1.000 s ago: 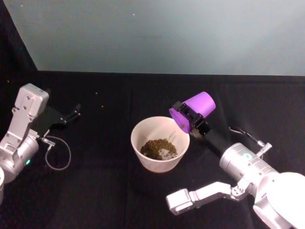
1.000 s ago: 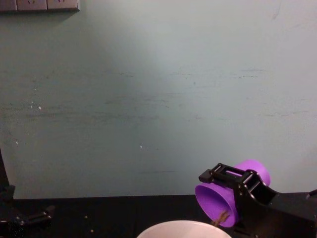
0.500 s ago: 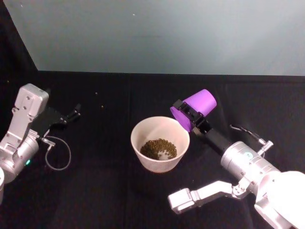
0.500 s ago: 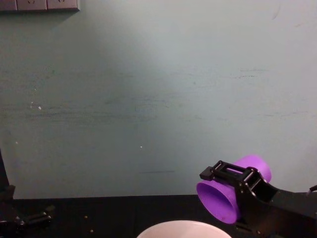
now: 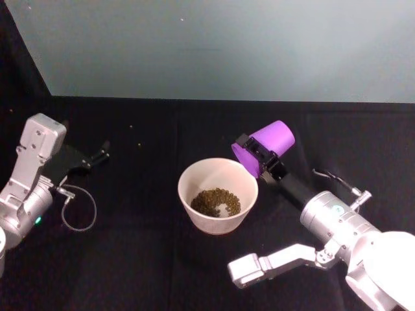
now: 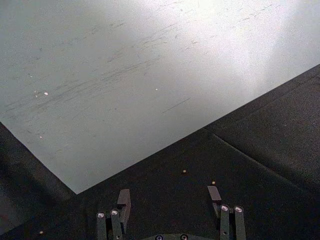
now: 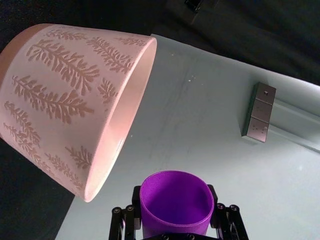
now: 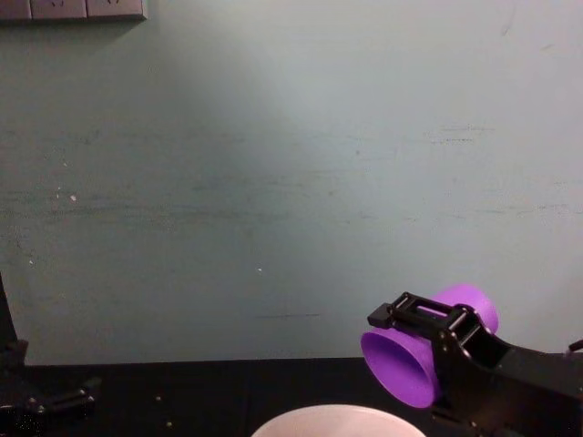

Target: Pick up the cup and pour the mung beans from the cup into the bowl.

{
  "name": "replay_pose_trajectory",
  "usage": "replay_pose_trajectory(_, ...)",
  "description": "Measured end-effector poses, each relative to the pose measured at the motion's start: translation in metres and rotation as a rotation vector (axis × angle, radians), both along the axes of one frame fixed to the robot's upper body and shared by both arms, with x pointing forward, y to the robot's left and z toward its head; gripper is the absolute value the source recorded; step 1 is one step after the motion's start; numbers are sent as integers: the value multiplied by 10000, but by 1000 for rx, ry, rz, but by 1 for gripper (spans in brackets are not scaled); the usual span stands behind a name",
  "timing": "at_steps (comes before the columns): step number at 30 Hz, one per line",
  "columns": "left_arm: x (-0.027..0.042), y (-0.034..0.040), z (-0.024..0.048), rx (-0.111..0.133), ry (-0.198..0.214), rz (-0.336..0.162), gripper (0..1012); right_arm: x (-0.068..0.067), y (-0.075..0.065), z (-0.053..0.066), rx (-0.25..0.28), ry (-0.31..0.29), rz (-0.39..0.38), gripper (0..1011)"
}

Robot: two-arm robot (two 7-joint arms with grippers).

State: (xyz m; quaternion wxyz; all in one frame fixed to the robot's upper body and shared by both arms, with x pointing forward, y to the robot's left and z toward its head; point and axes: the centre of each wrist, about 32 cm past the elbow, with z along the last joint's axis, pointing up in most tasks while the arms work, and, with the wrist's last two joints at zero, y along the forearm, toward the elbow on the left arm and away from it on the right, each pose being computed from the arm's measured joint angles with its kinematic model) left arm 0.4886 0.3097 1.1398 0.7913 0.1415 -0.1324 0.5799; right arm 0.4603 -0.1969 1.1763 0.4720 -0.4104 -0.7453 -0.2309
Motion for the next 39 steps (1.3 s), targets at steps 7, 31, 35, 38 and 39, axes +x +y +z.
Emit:
replay_pose_trajectory(7,0,0,0,0,0,0,1000,-1,1,2,2,-14,10,742)
replay_pose_trajectory(31,0,0,0,0,0,0,1000,4,4,69,16,-58,17,742)
replay_pose_trajectory(35,0,0,0,0,0,0,1000,8,-6,101,112,-22,-13,742)
replay_pose_trajectory(38,0,0,0,0,0,0,1000,0,-31,127,210,32,-35,742)
replay_pose_trajectory(39,0,0,0,0,0,0,1000,-5,-57,144,268,74,-45,742)
